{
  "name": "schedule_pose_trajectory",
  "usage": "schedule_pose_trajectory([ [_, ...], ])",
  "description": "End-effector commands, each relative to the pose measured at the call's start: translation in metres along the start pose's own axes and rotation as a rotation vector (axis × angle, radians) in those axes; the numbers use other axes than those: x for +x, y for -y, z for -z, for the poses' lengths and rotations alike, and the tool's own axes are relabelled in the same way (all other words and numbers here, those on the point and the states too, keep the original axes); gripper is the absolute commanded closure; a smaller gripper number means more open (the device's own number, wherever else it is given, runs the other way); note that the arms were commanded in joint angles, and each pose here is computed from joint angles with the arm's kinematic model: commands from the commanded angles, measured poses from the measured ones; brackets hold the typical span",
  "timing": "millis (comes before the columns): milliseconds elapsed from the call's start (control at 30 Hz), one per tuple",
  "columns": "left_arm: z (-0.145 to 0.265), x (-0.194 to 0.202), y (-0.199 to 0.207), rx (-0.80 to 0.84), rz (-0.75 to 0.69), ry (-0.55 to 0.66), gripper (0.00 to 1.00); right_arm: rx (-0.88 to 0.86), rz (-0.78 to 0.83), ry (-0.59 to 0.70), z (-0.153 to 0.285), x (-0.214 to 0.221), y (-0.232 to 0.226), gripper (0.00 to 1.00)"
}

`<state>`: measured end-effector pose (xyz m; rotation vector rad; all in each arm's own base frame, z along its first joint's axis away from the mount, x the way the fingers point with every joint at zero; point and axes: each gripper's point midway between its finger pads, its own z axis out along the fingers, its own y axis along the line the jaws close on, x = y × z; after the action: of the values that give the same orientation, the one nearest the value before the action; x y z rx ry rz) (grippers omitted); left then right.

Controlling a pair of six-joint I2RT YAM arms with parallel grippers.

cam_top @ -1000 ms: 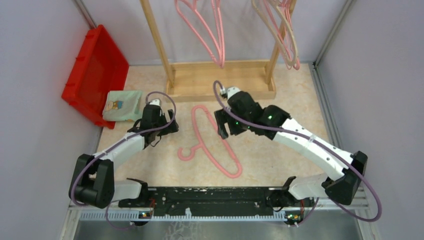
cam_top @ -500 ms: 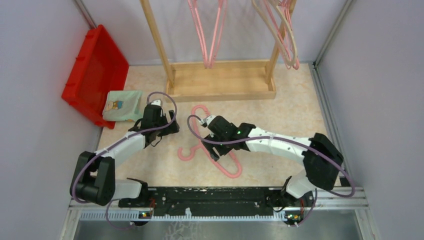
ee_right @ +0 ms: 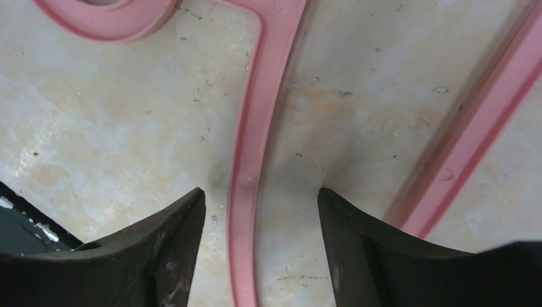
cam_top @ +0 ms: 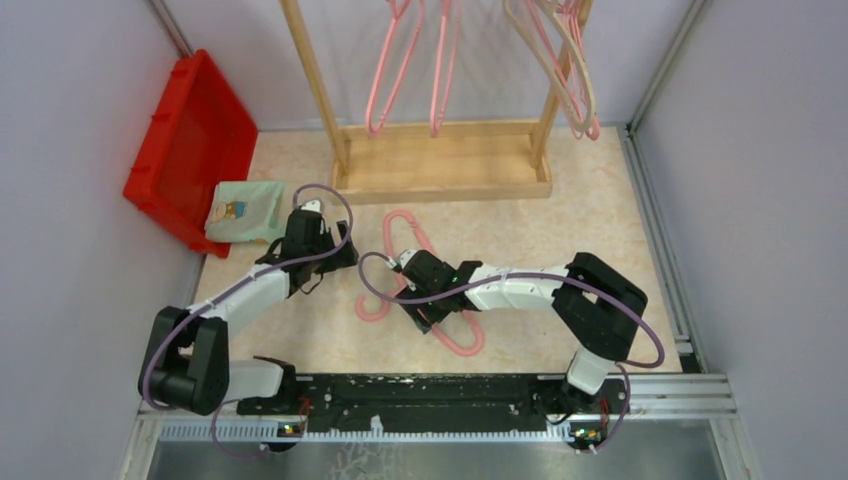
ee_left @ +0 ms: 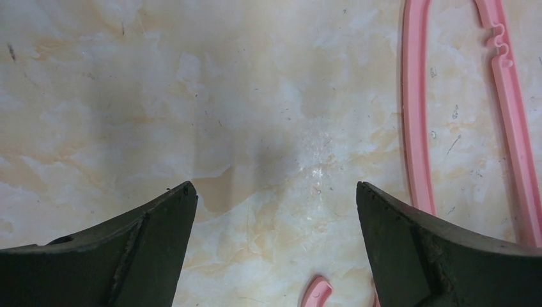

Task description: Organize the hangers

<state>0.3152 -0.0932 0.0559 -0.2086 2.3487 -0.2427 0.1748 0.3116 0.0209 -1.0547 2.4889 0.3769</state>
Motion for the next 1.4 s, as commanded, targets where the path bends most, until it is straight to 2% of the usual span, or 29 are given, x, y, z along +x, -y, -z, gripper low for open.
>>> schedule_pose_trajectory([
  [0, 0.007, -0.004, 0.000, 0.009, 0.023, 0.025, 0.01, 0.016, 0.021, -0.004, -0.013, 0.013, 0.000, 0.44],
  [67, 0.007, -0.004, 0.000, 0.010, 0.024, 0.025, 0.01, 0.035, 0.021, -0.011, -0.015, 0.019, 0.002, 0.63],
  [133, 0.008, -0.003, 0.000, 0.011, 0.022, 0.023, 0.01, 0.050, 0.003, -0.019, -0.017, 0.026, 0.005, 0.76],
  [233, 0.009, -0.001, -0.001, 0.008, 0.023, 0.018, 0.01, 0.067, -0.017, -0.035, -0.018, 0.036, 0.007, 0.90],
  [267, 0.009, -0.002, -0.001, 0.010, 0.024, 0.020, 0.01, 0.064, -0.020, -0.041, -0.017, 0.039, 0.006, 0.99],
  [400, 0.011, -0.005, 0.000, 0.011, 0.023, 0.027, 0.01, 0.047, -0.021, -0.031, -0.003, 0.030, 0.002, 1.00],
  [600, 0.019, -0.019, 0.004, 0.023, 0.017, 0.066, 0.01, 0.057, -0.052, 0.099, 0.065, -0.022, 0.001, 1.00],
  [900, 0.028, -0.031, 0.009, 0.042, 0.021, 0.104, 0.01, -0.016, -0.277, 0.219, 0.150, -0.041, 0.013, 1.00],
  [1200, 0.030, -0.033, 0.015, 0.068, 0.044, 0.110, 0.01, -0.129, -0.506, 0.488, 0.247, -0.095, 0.034, 1.00],
  [1367, 0.033, -0.039, 0.018, 0.082, 0.047, 0.125, 0.01, -0.294, -0.638, 0.636, 0.289, -0.131, 0.044, 1.00],
])
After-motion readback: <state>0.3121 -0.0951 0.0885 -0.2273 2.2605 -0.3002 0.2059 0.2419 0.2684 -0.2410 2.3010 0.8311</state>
